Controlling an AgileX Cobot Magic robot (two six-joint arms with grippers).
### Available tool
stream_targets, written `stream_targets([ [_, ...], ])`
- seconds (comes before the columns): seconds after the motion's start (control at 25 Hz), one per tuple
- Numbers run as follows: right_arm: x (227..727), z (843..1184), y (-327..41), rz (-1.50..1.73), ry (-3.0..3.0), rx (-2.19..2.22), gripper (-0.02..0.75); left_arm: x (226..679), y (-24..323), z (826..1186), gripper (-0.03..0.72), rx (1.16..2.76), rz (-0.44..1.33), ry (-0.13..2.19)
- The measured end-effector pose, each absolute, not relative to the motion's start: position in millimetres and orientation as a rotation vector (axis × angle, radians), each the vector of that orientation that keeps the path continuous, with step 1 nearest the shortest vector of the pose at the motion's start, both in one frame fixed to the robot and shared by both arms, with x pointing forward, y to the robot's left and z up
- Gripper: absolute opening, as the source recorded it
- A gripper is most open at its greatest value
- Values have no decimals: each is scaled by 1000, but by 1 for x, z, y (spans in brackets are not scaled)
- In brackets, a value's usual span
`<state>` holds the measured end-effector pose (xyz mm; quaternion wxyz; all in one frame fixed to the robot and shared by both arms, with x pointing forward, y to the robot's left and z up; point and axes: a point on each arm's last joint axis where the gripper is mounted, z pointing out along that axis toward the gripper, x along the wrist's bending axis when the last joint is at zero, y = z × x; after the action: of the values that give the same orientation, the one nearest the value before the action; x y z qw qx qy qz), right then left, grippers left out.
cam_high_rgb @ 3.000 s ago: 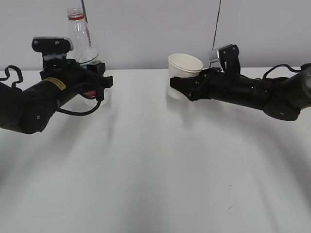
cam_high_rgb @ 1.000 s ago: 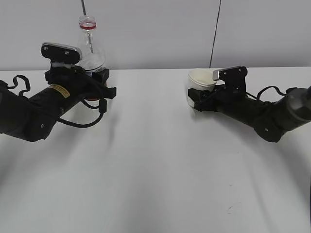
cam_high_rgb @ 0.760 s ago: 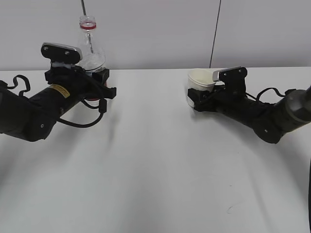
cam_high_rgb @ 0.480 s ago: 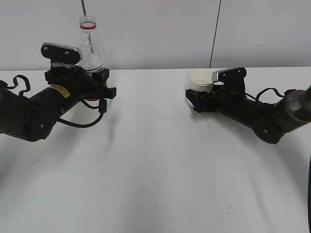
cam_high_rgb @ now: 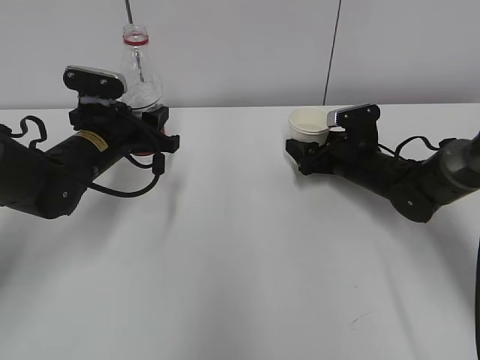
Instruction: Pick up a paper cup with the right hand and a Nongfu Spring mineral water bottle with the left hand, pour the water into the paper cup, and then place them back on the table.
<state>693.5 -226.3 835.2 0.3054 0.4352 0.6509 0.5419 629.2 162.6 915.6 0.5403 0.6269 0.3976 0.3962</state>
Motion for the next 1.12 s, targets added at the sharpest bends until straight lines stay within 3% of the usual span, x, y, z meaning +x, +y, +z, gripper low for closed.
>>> stream_targets([
  [1.12, 681, 850, -224, 1442, 1773, 1093, 596, 629, 163, 916, 295, 1491, 943, 943],
])
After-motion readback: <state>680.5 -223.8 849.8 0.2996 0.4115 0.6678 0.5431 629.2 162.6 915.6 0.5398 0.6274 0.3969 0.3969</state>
